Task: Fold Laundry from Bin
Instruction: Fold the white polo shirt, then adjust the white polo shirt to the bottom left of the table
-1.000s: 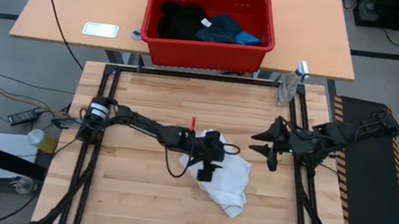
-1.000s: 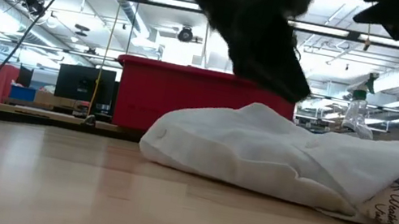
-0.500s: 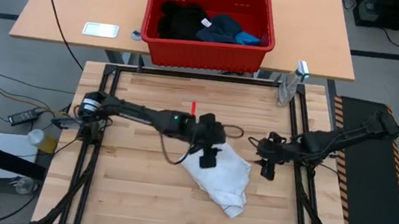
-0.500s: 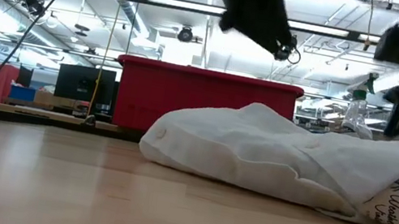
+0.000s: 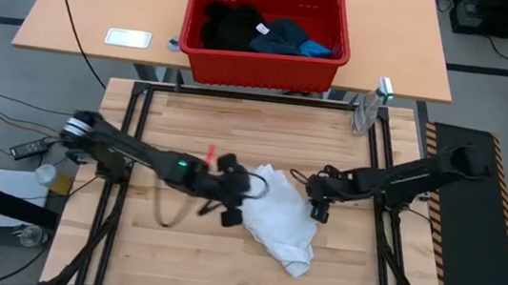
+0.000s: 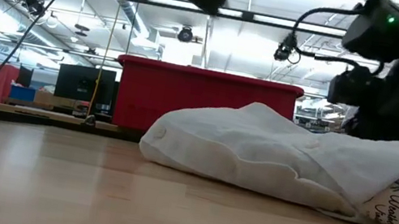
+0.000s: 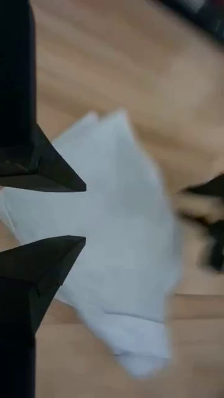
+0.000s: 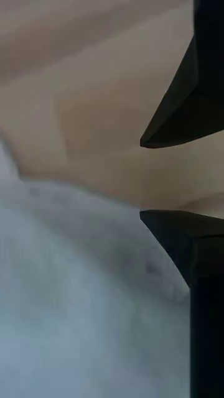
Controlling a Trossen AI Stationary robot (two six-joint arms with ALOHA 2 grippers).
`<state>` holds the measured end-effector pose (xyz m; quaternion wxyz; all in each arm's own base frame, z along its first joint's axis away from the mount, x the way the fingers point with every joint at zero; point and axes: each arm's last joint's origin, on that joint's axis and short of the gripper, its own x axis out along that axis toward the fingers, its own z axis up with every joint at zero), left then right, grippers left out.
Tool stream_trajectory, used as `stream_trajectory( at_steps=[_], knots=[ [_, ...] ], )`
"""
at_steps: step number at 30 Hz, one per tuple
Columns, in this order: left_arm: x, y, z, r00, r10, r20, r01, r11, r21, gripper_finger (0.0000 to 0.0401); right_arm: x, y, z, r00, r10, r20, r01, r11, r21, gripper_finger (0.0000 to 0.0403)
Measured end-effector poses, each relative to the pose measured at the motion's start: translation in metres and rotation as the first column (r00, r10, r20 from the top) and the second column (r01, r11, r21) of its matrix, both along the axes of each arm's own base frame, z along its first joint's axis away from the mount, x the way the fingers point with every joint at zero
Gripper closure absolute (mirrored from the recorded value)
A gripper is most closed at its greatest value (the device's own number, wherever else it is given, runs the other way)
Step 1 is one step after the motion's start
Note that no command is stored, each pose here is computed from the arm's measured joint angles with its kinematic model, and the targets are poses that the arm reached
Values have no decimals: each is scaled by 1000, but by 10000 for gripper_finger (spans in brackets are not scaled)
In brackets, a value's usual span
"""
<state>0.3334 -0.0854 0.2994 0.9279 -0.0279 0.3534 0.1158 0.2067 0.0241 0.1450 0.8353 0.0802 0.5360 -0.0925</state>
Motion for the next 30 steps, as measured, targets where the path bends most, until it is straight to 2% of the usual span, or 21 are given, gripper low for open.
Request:
stream_trajectory(
  at_steps=[3,9,14,19,24,27,30],
  knots=[
    [-30,1,14,996,69,63,-68,998,-9,279,11,6,-3,997,78,24,-79,997,23,224],
    [-80,14,35,987,134,91,-132,991,-28,280,39,24,-9,983,182,29,-185,976,113,224],
    [-106,24,51,979,166,121,-157,984,-81,280,82,46,-1,988,141,64,-153,960,236,224],
    [-128,29,69,968,169,186,-147,981,-123,280,140,77,8,975,172,143,-200,955,218,226],
    [-143,30,71,976,146,163,-128,985,-115,280,199,88,6,970,166,175,-203,955,217,229],
    [-146,26,69,985,116,129,-100,987,-122,280,215,85,10,975,193,110,-213,952,221,233],
    [-150,22,67,992,81,101,-69,991,-115,280,214,83,22,970,239,50,-245,953,179,237]
  ],
)
